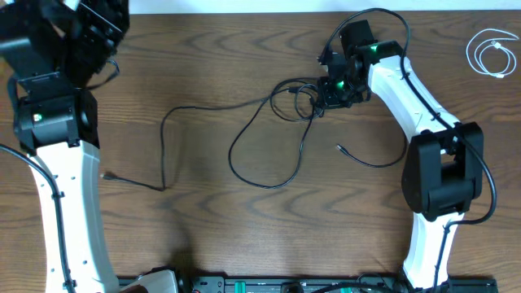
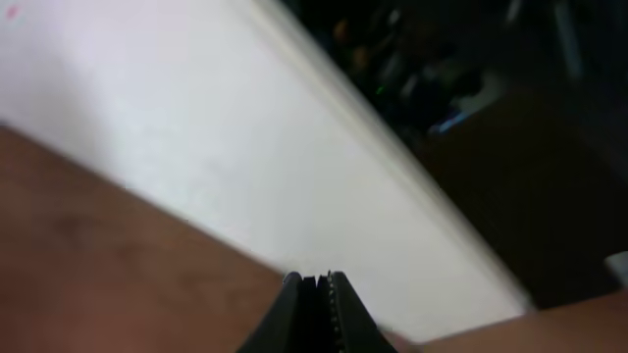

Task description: Untangle cables

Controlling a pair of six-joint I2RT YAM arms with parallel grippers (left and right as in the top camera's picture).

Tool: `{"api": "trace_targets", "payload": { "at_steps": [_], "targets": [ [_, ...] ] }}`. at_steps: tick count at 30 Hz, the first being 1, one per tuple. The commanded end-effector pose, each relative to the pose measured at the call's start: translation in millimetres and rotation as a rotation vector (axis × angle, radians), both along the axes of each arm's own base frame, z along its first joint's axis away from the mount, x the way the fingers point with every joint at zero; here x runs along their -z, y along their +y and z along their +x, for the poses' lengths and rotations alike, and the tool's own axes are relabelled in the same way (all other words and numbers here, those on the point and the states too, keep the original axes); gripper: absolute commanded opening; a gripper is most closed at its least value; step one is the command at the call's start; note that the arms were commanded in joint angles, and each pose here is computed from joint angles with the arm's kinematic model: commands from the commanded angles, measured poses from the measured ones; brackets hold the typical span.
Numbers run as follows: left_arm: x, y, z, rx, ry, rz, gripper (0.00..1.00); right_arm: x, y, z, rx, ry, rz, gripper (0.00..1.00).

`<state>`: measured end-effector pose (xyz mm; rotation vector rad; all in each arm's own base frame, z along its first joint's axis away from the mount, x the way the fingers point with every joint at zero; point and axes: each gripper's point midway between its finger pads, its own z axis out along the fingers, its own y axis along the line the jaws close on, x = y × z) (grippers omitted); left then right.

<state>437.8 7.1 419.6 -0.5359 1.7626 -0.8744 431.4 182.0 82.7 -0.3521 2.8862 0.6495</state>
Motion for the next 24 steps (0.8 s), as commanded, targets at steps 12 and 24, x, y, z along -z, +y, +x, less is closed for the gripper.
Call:
{"api": "trace_targets", "payload": {
  "at_steps": [12,24],
  "targets": [
    [54,-101,-22,0.341,0.082,0.316,0.11,-183,32,-3,-0.109,-0.357,0.286,0.01],
    [127,-191,-28,0.596,0.252,0.328,0.37,-183,33,-4,-0.099,-0.335,0.307,0.01]
  ]
}}
